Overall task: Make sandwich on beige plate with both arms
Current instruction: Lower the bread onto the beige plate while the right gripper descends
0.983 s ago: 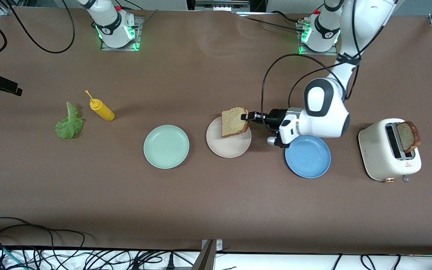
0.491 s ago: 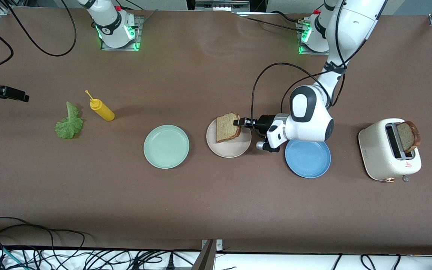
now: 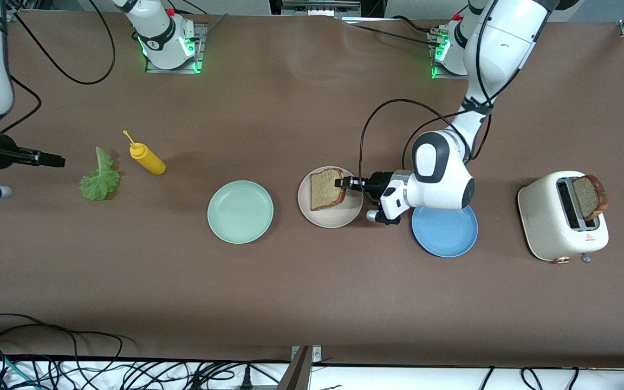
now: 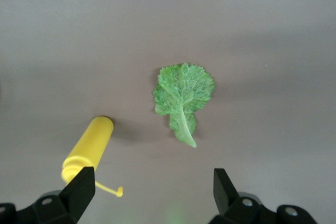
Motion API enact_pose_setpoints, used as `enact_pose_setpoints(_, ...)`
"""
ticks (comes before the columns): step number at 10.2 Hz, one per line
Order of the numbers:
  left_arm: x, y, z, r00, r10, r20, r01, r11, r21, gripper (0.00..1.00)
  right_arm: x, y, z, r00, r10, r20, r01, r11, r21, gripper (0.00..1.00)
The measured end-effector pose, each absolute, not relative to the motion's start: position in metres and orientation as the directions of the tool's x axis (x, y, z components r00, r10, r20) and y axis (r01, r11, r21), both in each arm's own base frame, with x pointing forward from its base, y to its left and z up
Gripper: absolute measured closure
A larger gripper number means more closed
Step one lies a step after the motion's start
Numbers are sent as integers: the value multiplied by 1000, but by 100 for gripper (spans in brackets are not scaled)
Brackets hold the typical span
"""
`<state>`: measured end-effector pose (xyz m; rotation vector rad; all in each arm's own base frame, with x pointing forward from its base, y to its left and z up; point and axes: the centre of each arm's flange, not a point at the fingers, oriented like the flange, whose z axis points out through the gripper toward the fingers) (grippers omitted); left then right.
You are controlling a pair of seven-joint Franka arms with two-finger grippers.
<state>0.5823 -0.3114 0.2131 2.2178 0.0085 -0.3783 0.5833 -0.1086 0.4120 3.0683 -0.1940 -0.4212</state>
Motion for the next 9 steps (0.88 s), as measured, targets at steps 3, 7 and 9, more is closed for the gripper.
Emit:
enact_pose_setpoints(3,582,-313,208,953,-126,-277,139,-629,765,91,559,-114,348,940,-99,-326,-75,-993,88,0)
enact_pose_setpoints(7,584,-308,194,950,-116,-289,152,-636,756,91,537,-147,276,915,-94,-391,-63,-994,91,0)
enact_pose_setpoints(9,587,-298,185,953,-111,-283,149,-642,753,67,538,-149,242,910,-86,-406,-50,-994,98,0)
